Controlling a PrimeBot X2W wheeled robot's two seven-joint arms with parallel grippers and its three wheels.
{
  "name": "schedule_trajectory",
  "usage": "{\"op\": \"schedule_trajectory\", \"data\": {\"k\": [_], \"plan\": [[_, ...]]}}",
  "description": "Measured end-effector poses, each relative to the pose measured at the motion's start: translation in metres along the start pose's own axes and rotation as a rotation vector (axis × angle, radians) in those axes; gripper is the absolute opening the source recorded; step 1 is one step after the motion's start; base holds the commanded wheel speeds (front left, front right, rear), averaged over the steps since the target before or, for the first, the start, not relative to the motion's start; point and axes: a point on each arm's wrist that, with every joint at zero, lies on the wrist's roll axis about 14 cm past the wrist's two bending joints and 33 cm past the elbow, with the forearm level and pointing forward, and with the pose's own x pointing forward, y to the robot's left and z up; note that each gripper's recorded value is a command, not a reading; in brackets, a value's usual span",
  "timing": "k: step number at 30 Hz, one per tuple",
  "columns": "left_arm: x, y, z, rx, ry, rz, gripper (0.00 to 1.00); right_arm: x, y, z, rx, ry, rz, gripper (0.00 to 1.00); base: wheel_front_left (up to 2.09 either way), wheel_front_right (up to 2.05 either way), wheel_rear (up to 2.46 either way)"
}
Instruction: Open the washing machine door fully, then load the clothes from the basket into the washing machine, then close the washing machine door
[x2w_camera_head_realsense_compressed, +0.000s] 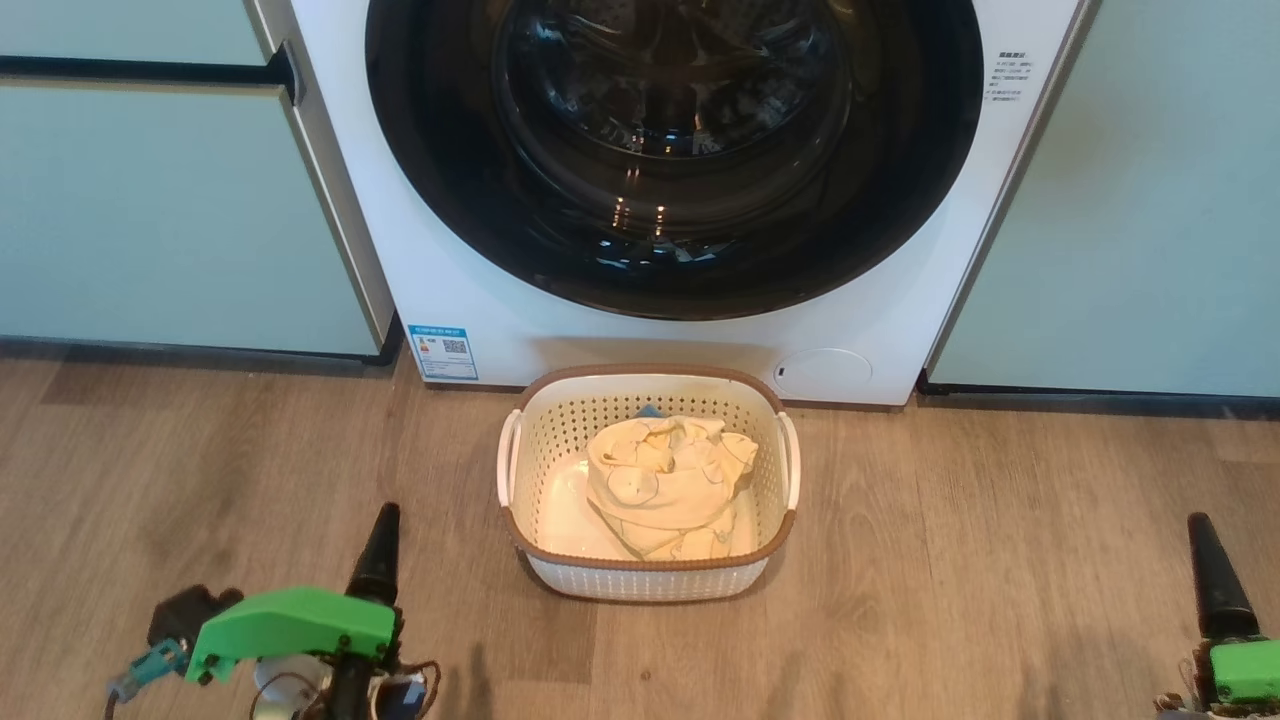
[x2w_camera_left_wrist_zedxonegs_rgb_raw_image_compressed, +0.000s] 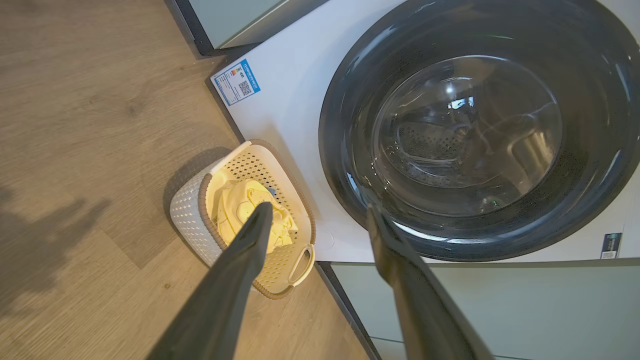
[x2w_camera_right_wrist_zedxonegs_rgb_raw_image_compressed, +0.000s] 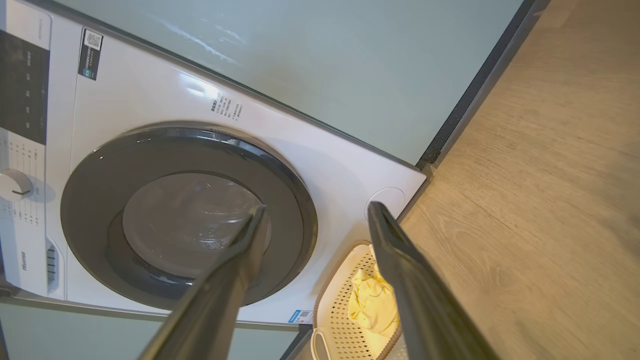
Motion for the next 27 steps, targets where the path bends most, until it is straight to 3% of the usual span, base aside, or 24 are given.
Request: {"op": "schedule_trajectory", "data": {"k": [15,27], "plan": [[0.001,-0.013,-0.002,0.331,-0.010,-0.034,1.00,0.004,0.014,0.014,-0.353,-0.046,0.044,1.00,0.00,0.00,0.00],[0.003,-0.030,-0.004,0.529,-0.028,-0.091,1.00,0.005,0.028,0.012,-0.523,-0.059,0.093,1.00,0.00,0.00,0.00]]}}
